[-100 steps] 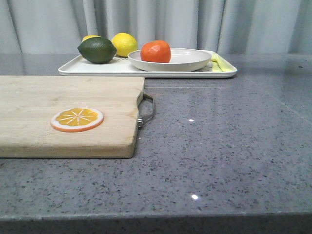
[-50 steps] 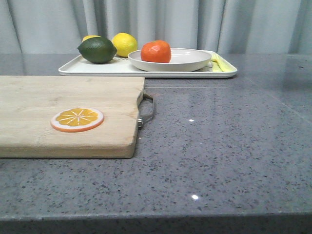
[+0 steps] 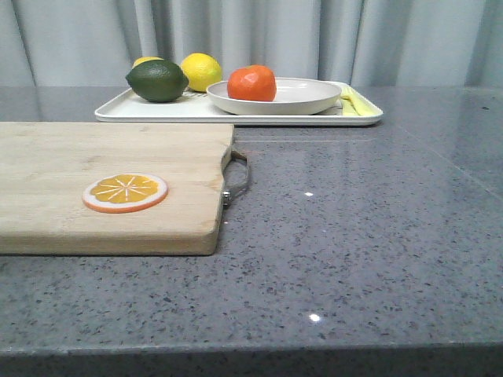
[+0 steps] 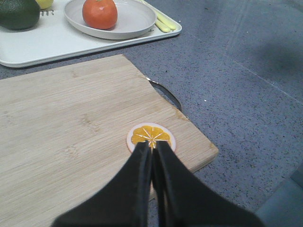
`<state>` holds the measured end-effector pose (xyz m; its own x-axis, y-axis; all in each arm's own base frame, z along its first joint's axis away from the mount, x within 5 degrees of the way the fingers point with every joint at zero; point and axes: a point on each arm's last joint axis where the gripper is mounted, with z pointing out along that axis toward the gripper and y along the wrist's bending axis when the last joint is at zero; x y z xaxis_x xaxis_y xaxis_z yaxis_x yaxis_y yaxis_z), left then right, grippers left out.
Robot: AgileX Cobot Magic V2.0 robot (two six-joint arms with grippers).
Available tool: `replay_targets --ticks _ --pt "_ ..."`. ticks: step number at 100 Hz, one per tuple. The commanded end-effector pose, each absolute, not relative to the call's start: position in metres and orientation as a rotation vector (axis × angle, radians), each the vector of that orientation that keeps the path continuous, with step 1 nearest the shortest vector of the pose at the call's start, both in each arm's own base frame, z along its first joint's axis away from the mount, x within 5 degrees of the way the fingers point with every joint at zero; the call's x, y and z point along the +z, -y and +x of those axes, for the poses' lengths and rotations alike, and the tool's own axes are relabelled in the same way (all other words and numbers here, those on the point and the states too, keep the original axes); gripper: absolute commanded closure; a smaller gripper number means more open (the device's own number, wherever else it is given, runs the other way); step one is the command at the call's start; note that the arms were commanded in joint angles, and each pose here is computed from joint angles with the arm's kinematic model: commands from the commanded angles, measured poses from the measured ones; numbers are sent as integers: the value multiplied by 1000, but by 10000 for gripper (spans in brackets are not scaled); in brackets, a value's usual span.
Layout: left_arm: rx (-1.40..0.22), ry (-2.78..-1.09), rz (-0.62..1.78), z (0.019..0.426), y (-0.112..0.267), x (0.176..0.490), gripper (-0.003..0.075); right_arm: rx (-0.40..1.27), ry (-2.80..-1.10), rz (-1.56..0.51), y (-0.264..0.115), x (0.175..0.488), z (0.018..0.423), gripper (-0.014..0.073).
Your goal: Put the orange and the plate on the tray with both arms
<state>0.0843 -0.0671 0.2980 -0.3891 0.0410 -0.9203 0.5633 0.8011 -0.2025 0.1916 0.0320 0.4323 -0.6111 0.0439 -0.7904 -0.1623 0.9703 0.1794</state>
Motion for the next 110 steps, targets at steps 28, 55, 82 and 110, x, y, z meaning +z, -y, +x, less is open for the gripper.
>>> replay_targets --ticks 28,55,82,110 --pt "-637 -1821 410 86 68 313 739 261 -1907 -51 -21 400 114 663" --pt "-645 -1798 405 81 64 314 739 256 -1834 -38 -17 358 77 663" --pt "-660 -1774 411 63 53 310 739 254 -1799 -33 -15 323 56 663" --pt "-672 -1739 406 52 45 304 739 253 -1752 -29 -14 317 49 663"
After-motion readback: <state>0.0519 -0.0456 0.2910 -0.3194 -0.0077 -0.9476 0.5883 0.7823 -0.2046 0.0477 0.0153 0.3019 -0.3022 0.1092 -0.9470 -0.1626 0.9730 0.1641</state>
